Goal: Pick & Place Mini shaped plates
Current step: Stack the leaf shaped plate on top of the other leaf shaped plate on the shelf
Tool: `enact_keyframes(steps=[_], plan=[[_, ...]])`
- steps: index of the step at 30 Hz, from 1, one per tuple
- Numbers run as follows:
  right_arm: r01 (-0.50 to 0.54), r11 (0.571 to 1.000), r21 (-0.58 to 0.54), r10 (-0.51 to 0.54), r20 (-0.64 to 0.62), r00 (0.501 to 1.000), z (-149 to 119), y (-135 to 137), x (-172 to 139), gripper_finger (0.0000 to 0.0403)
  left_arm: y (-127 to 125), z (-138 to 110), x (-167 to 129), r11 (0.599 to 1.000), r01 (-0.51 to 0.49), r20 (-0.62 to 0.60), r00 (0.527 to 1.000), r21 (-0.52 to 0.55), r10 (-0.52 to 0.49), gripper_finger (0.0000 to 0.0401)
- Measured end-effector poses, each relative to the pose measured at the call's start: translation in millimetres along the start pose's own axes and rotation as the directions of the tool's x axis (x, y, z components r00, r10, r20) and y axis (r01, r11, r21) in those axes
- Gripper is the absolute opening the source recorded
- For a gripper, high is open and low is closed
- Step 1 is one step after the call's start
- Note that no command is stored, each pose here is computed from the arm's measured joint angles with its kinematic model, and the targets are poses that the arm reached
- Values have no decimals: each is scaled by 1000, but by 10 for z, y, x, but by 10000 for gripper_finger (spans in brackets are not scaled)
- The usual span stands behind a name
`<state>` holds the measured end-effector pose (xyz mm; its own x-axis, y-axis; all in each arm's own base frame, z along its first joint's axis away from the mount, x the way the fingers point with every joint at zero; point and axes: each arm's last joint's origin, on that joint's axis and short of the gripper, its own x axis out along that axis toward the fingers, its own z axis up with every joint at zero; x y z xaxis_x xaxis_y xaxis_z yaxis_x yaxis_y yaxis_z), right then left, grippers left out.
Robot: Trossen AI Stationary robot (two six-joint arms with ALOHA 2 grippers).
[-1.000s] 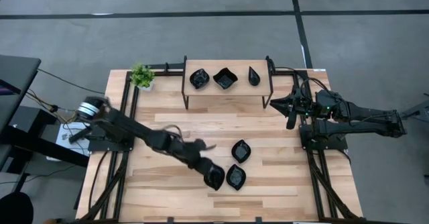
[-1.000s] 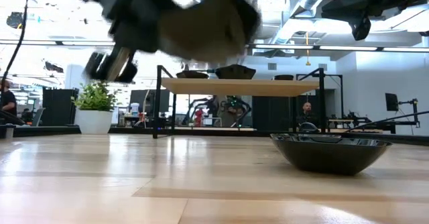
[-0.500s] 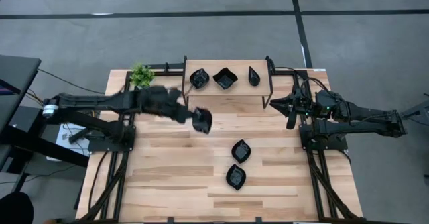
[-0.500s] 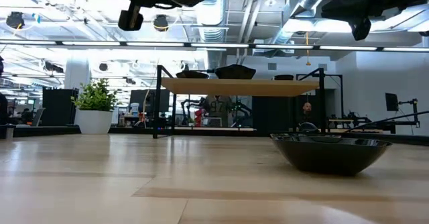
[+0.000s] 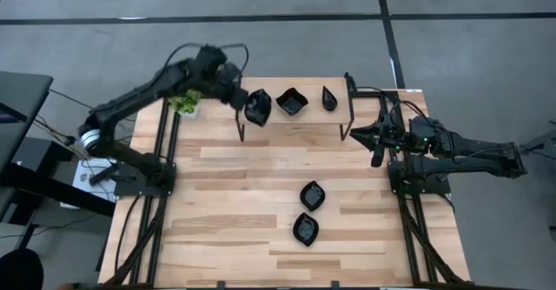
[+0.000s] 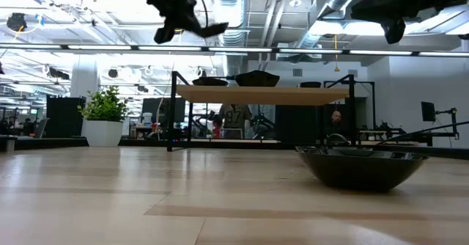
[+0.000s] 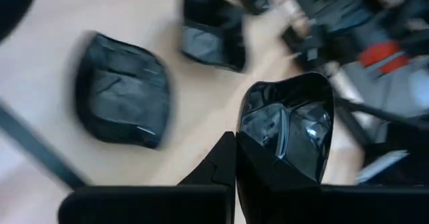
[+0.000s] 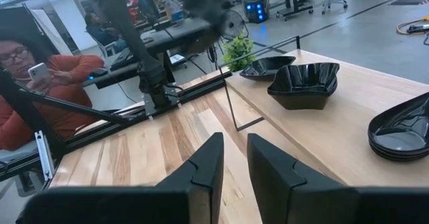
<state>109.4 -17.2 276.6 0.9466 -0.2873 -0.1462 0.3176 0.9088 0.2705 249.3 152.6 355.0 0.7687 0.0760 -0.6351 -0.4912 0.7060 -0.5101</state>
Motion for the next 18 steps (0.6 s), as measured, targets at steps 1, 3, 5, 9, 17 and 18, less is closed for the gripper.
enact_keyframes(steps=[1, 3, 5, 9, 17, 18], plan=[[0, 1000, 0, 0, -1, 1000, -1, 0, 0, 63, 73, 78, 4, 1000, -23, -23, 999, 11, 23, 2], [0, 1000, 0, 0, 0, 1000, 0, 0, -1, 63, 211, 222, 25, 998, -57, -60, 996, 35, 59, 2], [0, 1000, 0, 0, -1, 1000, -1, 0, 0, 63, 325, 340, 35, 994, -85, -94, 991, 75, 92, 2], [0, 1000, 0, 0, -1, 1000, -1, 0, -1, 63, 525, 508, 100, 983, -110, -156, 979, 146, 133, 2], [0, 1000, 1, 0, -1, 1000, -1, 1, 0, 63, 760, 710, 350, 961, -103, -189, 970, 258, 155, 2], [0, 1000, 1, 0, -1, 1000, -1, 0, 0, 63, 776, 725, 373, 959, -102, -194, 968, 264, 156, 2]])
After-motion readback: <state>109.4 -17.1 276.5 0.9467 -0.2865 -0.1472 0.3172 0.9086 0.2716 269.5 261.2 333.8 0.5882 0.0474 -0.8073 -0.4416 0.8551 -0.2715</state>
